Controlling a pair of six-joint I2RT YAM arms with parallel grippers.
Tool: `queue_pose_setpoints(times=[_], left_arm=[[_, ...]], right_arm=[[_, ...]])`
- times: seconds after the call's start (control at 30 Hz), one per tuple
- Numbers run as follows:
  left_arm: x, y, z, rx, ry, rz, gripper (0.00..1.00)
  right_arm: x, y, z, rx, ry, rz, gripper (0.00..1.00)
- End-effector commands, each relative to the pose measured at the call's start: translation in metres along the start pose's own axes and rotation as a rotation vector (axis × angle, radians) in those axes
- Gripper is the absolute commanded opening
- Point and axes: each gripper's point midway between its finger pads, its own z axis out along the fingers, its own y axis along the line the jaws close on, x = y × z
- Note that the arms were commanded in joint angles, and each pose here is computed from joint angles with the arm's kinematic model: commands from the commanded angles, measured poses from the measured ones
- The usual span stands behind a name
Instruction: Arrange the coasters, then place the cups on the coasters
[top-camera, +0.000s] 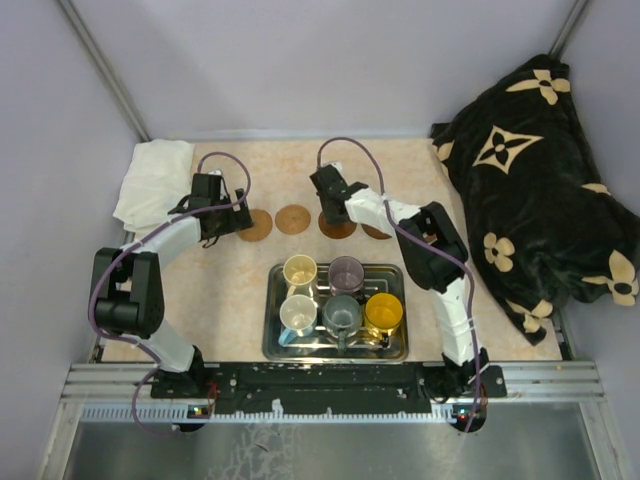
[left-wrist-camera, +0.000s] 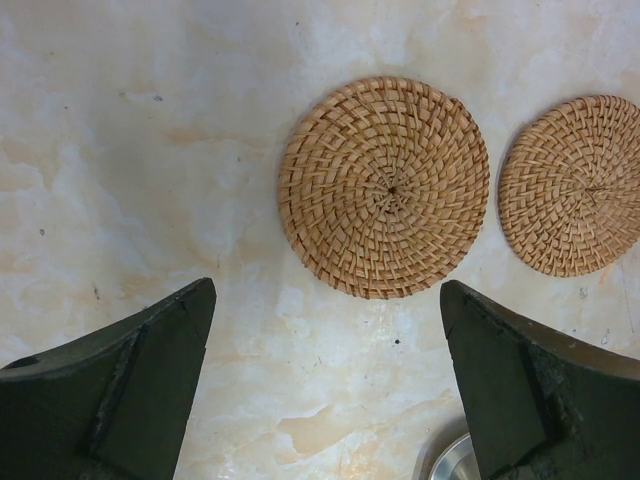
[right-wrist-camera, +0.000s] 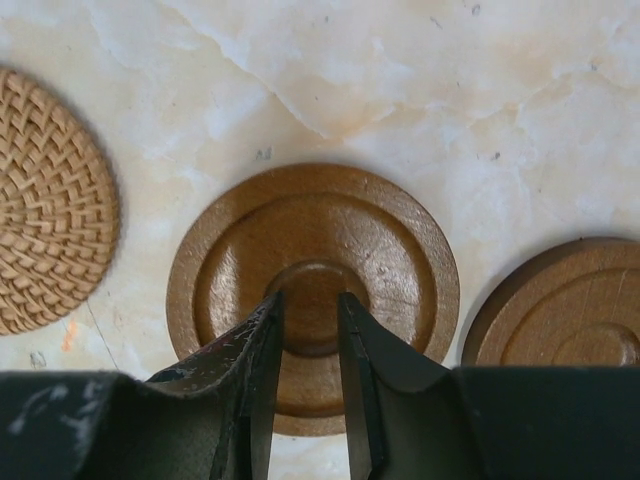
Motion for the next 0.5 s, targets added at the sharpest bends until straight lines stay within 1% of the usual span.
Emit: queue_pose_setpoints(times=[0.0, 0.23, 0.37, 0.47], left_arm=[[-0.005, -0.005, -0.002, 0.021, -0.021, -0.006, 0.99], [-0.005, -0.005, -0.003, 0.02, -0.022, -0.004, 1.0], [-0.006, -0.006, -0.004, 0.022, -0.026, -0.004, 0.99], [-0.004, -0.005, -0.003, 0.022, -0.022, -0.005, 1.0]], right_arm=[[-0.026, 0.007, -0.005, 0.02, -0.042, -0.051, 0.3], [-0.08, 0.002, -0.03, 0.046, -0.159, -0.045, 0.31], [-0.091, -0.018, -0.042, 0.077, -0.185, -0.005, 0.31], [-0.084, -0.042, -0.047, 0.102, -0.179, 0.048, 0.31]])
